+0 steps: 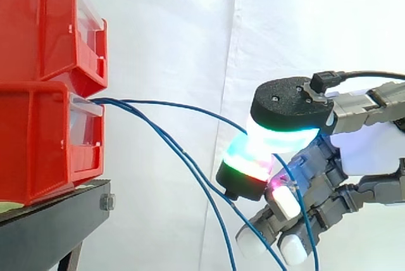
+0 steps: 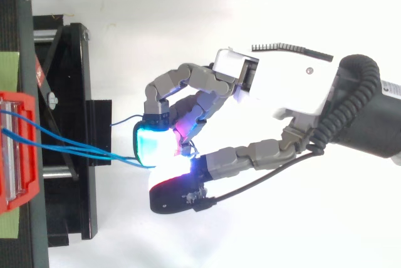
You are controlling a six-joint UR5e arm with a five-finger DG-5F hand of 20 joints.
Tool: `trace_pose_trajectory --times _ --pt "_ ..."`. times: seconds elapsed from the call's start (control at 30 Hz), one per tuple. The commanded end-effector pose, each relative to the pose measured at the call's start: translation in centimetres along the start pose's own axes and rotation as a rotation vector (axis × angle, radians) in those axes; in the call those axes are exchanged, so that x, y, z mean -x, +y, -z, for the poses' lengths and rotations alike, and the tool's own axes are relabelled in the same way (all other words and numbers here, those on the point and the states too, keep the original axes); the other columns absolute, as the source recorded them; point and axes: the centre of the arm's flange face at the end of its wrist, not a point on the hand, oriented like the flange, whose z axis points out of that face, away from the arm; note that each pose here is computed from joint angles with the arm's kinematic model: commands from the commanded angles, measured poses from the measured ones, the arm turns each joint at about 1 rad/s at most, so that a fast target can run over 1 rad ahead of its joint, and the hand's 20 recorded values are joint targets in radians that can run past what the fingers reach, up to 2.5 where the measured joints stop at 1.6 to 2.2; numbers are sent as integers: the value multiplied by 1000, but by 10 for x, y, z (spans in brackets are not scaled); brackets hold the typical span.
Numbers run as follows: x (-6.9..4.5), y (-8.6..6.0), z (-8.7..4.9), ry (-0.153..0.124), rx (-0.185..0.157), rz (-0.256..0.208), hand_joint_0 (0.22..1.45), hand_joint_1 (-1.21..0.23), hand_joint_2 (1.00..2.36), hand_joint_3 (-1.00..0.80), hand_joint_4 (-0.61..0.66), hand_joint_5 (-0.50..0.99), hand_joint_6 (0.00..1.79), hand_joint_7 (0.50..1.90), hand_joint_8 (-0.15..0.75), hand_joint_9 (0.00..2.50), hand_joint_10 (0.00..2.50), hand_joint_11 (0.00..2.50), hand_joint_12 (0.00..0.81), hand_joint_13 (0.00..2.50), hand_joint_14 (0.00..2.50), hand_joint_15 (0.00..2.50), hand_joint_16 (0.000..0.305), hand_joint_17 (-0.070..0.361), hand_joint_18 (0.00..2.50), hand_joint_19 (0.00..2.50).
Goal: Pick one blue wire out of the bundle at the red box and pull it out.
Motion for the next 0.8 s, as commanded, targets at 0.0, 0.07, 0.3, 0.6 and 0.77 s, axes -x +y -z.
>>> trace_pose_trajectory --times 0.0,0.07,0.3,0.6,0.77 --pt "0 0 0 0 -1 0 602 -810 1001 -4 64 -90 931 1233 430 1109 15 636 517 745 11 344 69 155 803 410" --pt "0 0 0 0 -1 0 603 -810 1001 -3 63 -90 931 1234 432 1109 12 640 516 745 11 336 69 155 801 410" --pt "0 0 0 0 -1 0 602 -809 1003 -5 63 -90 931 1233 432 1111 13 648 517 747 11 337 69 155 808 416" --pt "0 0 0 0 -1 0 600 -810 1001 -3 68 -91 932 1233 435 1112 13 646 518 749 11 337 69 156 813 407" --pt "-1 0 0 1 0 0 600 -810 1001 -2 58 -90 932 1225 435 1119 15 644 515 749 11 345 69 155 805 416"
